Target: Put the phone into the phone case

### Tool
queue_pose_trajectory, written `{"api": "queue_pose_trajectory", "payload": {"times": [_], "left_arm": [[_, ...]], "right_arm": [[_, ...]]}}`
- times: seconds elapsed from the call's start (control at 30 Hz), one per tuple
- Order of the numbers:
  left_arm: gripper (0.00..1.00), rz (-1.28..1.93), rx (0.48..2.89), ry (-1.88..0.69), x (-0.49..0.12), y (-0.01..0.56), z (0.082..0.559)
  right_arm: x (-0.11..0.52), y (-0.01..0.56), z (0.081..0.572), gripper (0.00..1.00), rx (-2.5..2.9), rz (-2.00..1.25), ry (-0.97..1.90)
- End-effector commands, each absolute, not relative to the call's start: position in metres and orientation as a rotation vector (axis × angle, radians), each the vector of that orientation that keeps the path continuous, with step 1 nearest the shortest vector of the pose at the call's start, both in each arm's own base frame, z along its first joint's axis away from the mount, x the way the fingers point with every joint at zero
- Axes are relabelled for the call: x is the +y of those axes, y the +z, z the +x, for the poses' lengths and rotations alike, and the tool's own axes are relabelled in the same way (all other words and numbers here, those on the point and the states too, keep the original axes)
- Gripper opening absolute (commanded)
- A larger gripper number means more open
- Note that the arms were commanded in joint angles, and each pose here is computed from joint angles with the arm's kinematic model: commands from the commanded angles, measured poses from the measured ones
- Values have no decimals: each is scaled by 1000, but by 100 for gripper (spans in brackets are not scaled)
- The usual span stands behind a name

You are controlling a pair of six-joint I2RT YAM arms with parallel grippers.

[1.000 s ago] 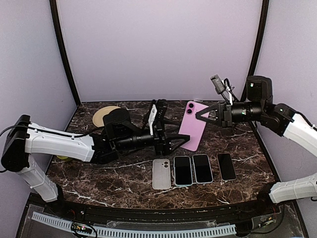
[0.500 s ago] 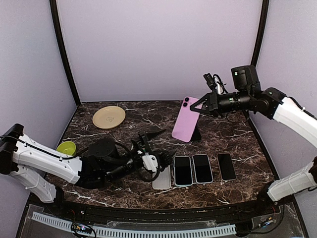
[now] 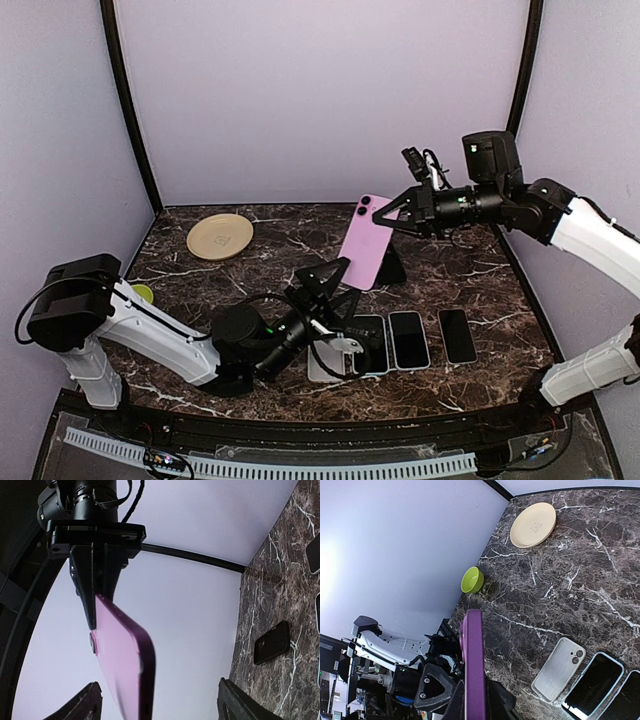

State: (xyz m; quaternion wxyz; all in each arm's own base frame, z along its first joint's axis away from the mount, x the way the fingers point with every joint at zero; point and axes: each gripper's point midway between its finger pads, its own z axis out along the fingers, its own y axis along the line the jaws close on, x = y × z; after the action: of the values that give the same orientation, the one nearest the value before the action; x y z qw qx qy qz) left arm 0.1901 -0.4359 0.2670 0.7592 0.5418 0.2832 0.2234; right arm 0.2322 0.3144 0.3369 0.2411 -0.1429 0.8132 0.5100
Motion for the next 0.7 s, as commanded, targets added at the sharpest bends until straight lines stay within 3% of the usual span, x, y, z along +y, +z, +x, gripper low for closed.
{"api": "queue_pose_trajectory", "payload": {"times": [0.0,0.27,0.57,0.67], "left_arm": [[80,987,610,549,-419,318,192],[35,957,638,561,-420,320,197],[3,929,650,565,-421,326,199],[0,902,650,562,-420,333,199]], "right_arm": [[323,377,224,0,2075,-439,1488],[326,373,223,0,2078,-439,1499],[330,372,223,0,2079,-448,1515],[330,371,224,0,2076,-447,1513]]}}
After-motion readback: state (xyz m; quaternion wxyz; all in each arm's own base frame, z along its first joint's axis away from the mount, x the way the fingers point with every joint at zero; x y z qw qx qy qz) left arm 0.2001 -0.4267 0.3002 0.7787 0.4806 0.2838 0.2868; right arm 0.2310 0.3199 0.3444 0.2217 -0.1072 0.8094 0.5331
